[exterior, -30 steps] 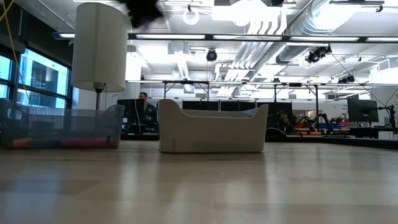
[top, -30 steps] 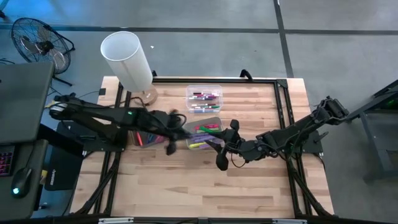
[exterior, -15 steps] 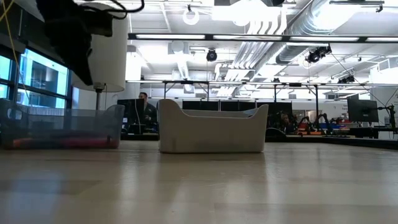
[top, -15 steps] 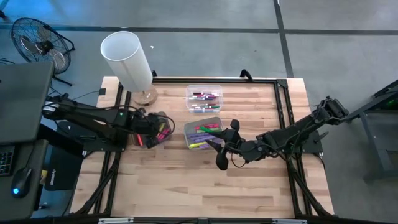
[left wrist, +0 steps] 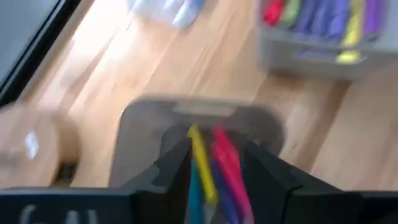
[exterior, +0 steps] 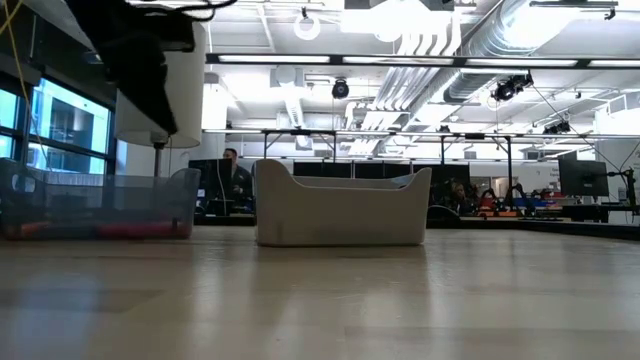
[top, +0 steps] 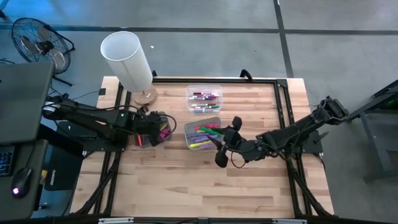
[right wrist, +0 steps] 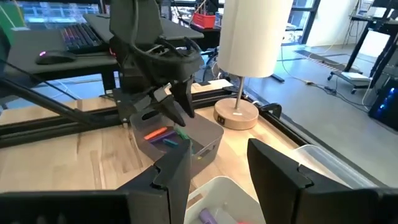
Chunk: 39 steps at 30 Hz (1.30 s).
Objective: Pick & Place Markers
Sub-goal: Return to Home Position
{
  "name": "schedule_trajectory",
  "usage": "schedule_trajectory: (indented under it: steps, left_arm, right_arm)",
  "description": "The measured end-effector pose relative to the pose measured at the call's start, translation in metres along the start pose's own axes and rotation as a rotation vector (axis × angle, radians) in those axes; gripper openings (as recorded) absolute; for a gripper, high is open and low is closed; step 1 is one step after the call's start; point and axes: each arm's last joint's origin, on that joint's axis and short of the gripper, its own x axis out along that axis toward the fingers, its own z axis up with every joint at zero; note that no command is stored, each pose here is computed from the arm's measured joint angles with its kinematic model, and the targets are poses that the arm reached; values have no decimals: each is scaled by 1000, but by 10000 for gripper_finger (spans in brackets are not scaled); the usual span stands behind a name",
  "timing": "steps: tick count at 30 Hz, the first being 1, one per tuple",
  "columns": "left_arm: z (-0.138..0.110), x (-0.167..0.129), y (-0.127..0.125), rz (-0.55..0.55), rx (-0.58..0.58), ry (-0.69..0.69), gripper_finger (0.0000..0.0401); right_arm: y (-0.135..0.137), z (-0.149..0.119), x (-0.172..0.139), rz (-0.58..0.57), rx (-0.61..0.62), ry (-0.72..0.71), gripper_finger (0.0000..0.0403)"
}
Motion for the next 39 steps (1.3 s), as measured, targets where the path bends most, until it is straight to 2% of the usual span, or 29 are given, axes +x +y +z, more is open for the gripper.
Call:
schedule_trajectory:
  steps: [3,5,7,12,18,22,25,28,33,39]
  left_arm:
    - [0,-1,-4,-107,44,-89,86]
    - [-6,-7,0,-195,52,-178,37]
    - [-15,-7,4,-297,49,-265,11]
    - [-46,0,14,-475,36,-504,3]
    - [-93,12,33,-522,-6,-650,1]
    - [-110,11,41,-619,4,-772,1]
    - [-113,9,42,-674,47,-851,0]
    - [-116,14,39,-688,94,-807,0]
    - [-115,17,40,-692,75,-823,0]
    - [-108,14,47,-685,64,-910,0]
  right_arm:
    - [-2,0,2,-12,27,-1,146]
    - [-3,1,4,-21,47,-2,145]
    - [-5,1,5,-29,59,-2,145]
    - [-9,2,10,-45,102,-2,146]
    - [-12,2,12,-55,116,-3,146]
    - [-12,2,12,-58,120,-7,145]
    - [-12,3,12,-61,121,-9,146]
    - [-12,4,12,-76,133,-24,146]
    - [-12,6,12,-74,147,-36,145]
    - [-12,7,12,-74,155,-42,145]
